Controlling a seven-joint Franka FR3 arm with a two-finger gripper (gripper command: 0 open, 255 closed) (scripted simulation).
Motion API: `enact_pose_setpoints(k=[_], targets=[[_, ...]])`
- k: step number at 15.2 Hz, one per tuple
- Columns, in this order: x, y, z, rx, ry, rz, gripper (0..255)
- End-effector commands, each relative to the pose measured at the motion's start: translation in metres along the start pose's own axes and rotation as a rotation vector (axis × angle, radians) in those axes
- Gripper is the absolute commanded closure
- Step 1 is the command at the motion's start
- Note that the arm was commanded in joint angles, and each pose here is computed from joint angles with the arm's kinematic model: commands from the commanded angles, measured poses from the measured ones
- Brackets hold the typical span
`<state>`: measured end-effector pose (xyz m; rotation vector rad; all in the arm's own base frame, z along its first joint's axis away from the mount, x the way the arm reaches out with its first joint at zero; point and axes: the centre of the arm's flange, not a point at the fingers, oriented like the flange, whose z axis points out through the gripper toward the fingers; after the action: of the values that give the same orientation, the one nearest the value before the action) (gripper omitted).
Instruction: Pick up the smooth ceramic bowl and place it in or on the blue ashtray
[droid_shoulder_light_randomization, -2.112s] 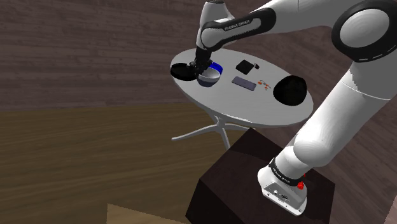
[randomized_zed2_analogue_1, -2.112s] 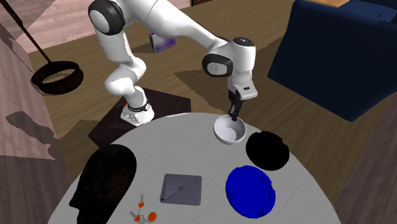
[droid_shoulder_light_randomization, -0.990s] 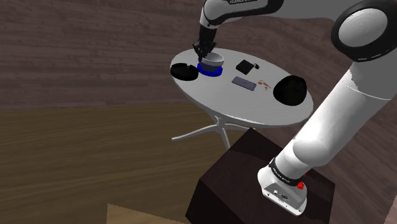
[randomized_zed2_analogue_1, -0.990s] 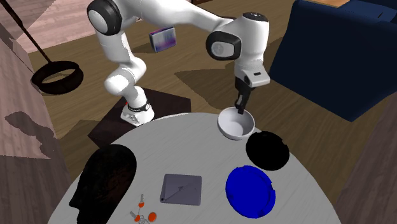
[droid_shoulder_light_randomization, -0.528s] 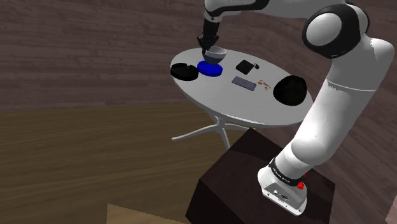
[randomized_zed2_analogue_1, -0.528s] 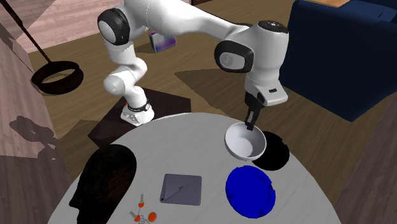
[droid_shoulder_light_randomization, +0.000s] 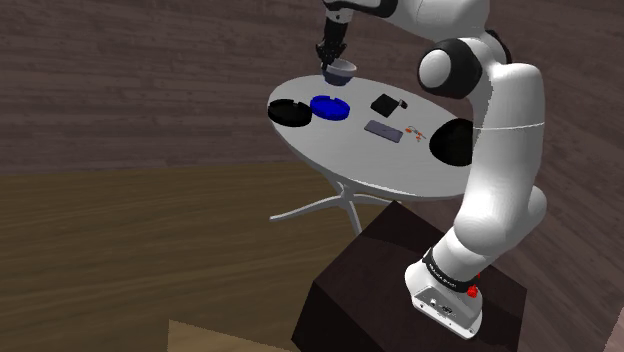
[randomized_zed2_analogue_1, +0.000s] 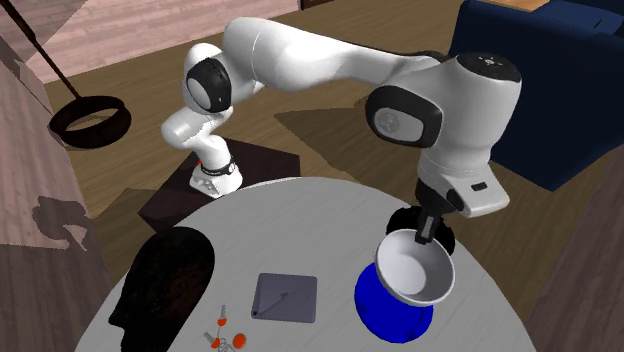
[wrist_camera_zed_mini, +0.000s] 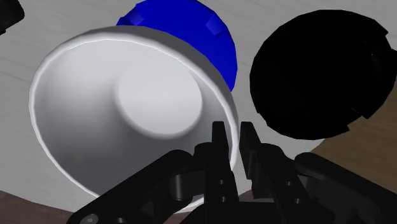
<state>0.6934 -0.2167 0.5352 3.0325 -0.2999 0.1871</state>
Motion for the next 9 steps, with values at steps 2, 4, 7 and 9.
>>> enact_pose_setpoints(k=[2,4,7,9], targets=[[0.009,0.011,0.010,0.000,-0.001,-0.002,255],[0.007,0.010,0.020,0.000,-0.001,-0.002,255],[0.005,0.009,0.036,0.000,-0.001,-0.002,255],[0.004,0.008,0.047,0.000,-0.001,-0.002,255]])
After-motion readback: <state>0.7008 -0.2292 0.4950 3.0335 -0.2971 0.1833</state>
